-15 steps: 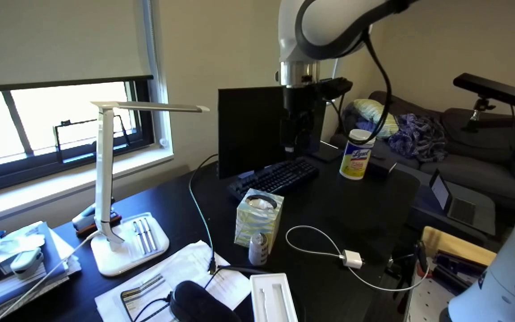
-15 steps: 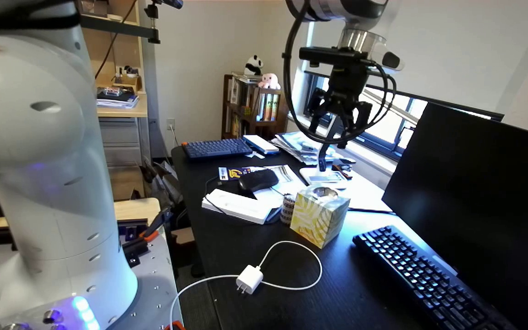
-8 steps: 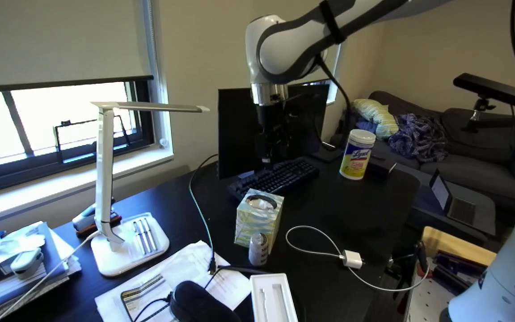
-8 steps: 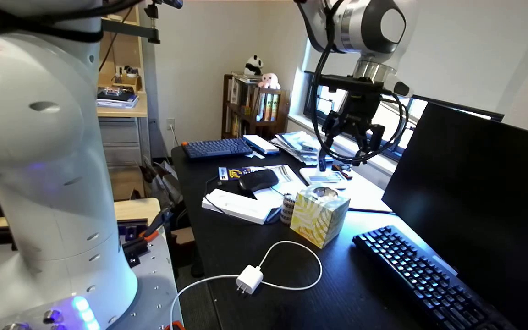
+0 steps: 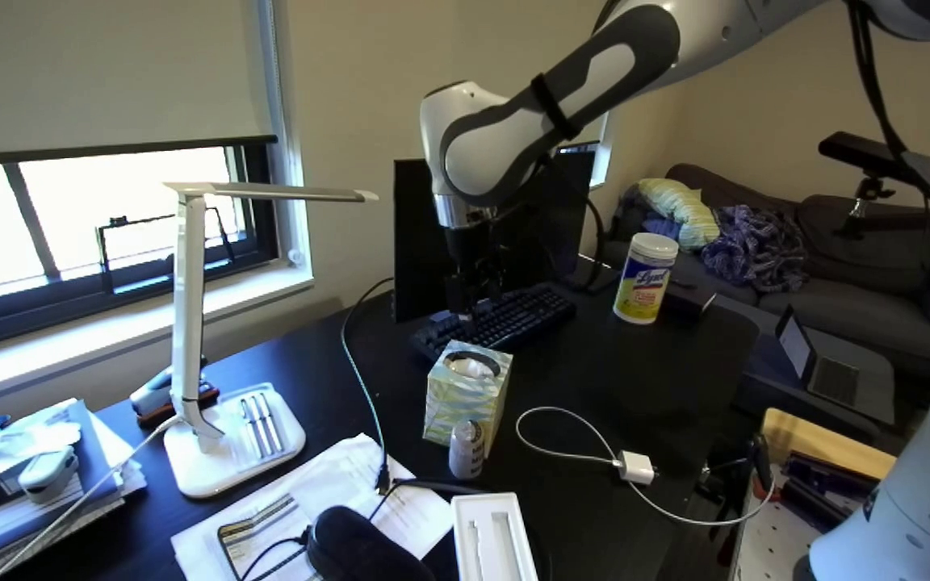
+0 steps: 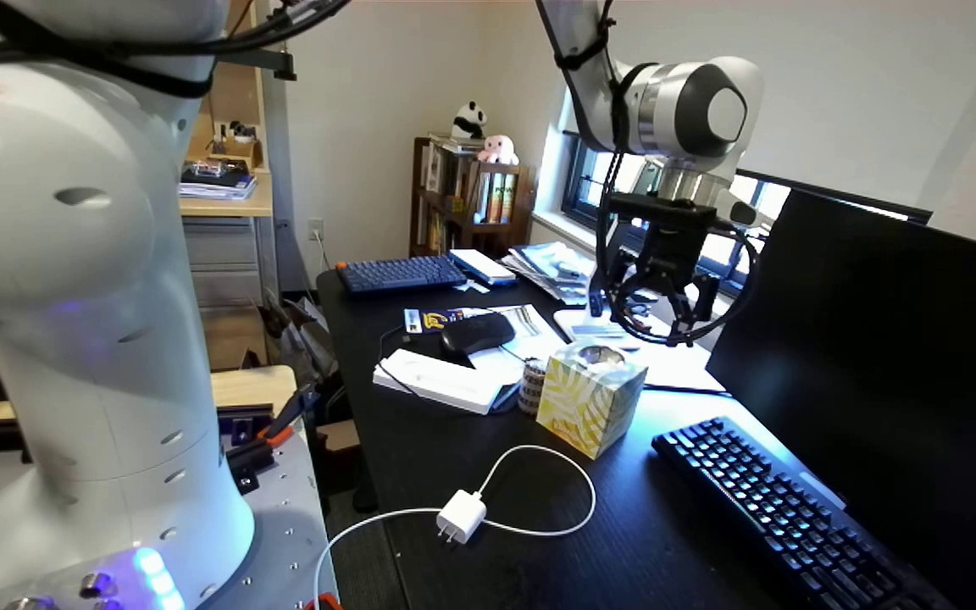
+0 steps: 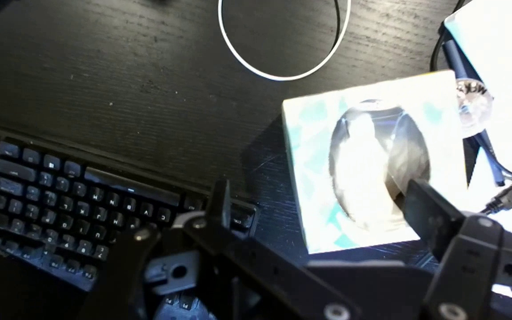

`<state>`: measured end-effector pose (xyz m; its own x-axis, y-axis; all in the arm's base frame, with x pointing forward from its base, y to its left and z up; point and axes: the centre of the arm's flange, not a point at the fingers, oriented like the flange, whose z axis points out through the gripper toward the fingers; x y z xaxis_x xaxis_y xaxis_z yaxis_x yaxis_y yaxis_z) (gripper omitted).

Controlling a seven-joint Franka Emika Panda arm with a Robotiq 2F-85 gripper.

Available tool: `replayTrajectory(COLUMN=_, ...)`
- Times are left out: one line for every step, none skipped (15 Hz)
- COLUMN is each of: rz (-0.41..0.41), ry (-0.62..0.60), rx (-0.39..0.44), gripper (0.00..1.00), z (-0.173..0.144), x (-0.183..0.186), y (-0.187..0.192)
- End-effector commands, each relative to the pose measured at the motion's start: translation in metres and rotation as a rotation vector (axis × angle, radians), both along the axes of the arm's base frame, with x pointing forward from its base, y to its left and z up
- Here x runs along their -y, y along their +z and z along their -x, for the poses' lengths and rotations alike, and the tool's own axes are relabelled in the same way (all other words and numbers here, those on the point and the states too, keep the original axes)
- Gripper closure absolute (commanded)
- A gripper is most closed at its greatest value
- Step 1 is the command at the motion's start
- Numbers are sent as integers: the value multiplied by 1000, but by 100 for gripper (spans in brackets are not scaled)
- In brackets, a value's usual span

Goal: Pick up the tissue box and move it to the right.

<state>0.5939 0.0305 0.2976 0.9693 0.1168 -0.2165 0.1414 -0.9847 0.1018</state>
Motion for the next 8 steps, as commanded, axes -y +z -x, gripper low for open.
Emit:
replayTrajectory(rz=34, ry=59, rx=77, gripper=0, z=1, x=-5, y=-21)
replayTrajectory(rz=40, ry=77, rx=96, gripper=0, z=0, x=-6, y=-26)
replayTrajectory(rz=47, ry=90, rx=113, gripper=0, z=8, x=-9, y=-31)
replayTrajectory(rz=45, ry=106, rx=125, gripper=0, z=7, x=-8, y=-34)
replayTrajectory(rz=24, ry=117, rx=129, gripper=0, z=15, x=-11, y=-38)
replayTrajectory(rz=16, ry=121, rx=136, gripper=0, z=16, x=-10, y=-43)
replayTrajectory(rz=18, ry=128, rx=122, gripper=0, z=23, x=-9, y=-51)
replayTrajectory(rz=19, ry=130, rx=121, gripper=0, z=24, x=-7, y=-56)
